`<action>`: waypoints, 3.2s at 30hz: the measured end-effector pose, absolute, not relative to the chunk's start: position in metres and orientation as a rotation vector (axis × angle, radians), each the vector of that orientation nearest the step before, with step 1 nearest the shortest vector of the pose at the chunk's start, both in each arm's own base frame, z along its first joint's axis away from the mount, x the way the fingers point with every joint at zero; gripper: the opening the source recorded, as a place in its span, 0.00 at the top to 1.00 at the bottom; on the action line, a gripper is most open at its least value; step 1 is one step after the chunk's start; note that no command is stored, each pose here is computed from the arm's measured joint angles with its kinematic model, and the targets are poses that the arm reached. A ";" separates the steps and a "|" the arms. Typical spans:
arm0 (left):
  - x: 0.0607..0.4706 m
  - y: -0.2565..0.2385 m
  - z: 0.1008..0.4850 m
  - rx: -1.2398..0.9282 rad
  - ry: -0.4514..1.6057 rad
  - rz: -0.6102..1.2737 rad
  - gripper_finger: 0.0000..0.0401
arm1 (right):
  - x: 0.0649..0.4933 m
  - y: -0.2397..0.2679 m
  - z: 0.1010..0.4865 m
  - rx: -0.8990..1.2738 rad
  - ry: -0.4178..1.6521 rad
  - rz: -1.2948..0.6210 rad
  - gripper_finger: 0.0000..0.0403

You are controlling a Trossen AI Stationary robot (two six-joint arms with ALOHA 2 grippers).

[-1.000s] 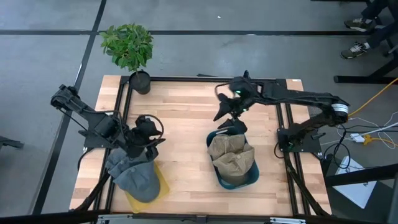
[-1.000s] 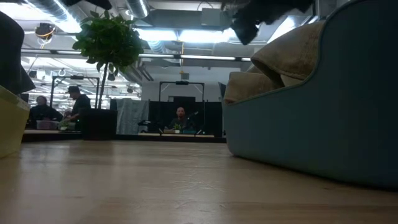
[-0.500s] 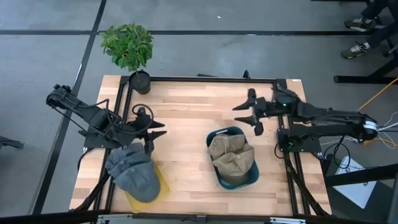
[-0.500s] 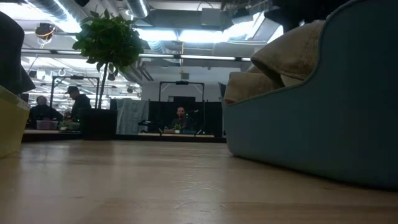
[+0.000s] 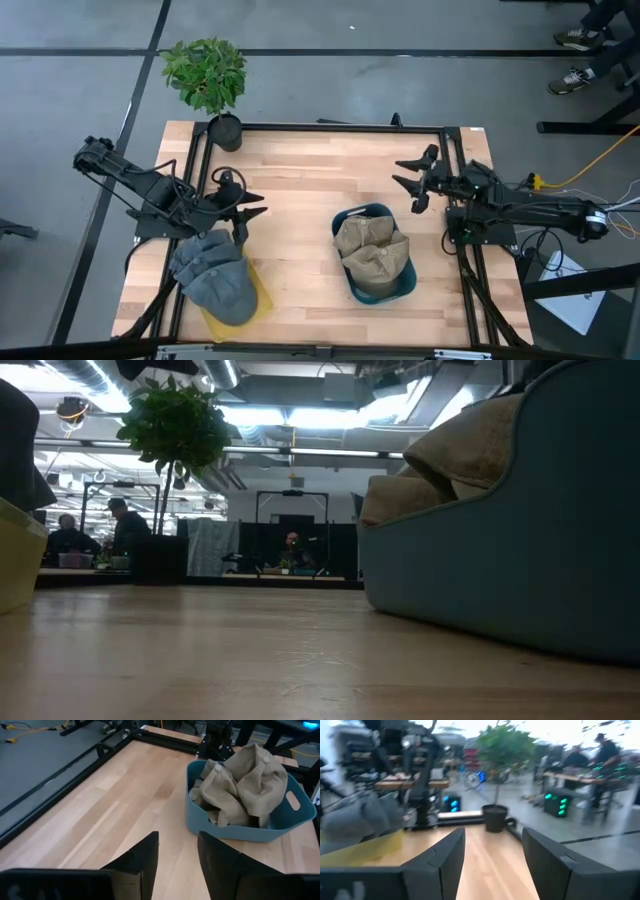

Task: Pick & Place hat
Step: Return to Home Position

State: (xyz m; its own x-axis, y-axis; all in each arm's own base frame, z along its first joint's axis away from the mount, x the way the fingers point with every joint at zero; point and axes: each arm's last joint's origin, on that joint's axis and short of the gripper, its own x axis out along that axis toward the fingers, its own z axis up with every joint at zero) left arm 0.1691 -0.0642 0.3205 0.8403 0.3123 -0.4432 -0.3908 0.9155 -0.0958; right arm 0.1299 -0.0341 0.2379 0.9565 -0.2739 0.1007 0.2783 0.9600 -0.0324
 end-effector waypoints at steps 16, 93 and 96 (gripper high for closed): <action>0.167 -0.063 0.321 -0.187 0.429 0.378 0.67 | 0.103 -0.031 0.187 -0.086 -0.194 -0.409 0.51; 0.100 0.024 0.170 -0.054 -0.037 0.297 0.67 | 0.094 -0.033 0.168 -0.157 0.025 -0.540 0.51; 0.100 0.025 0.165 -0.056 0.011 0.316 0.67 | 0.094 -0.033 0.168 -0.158 0.025 -0.540 0.51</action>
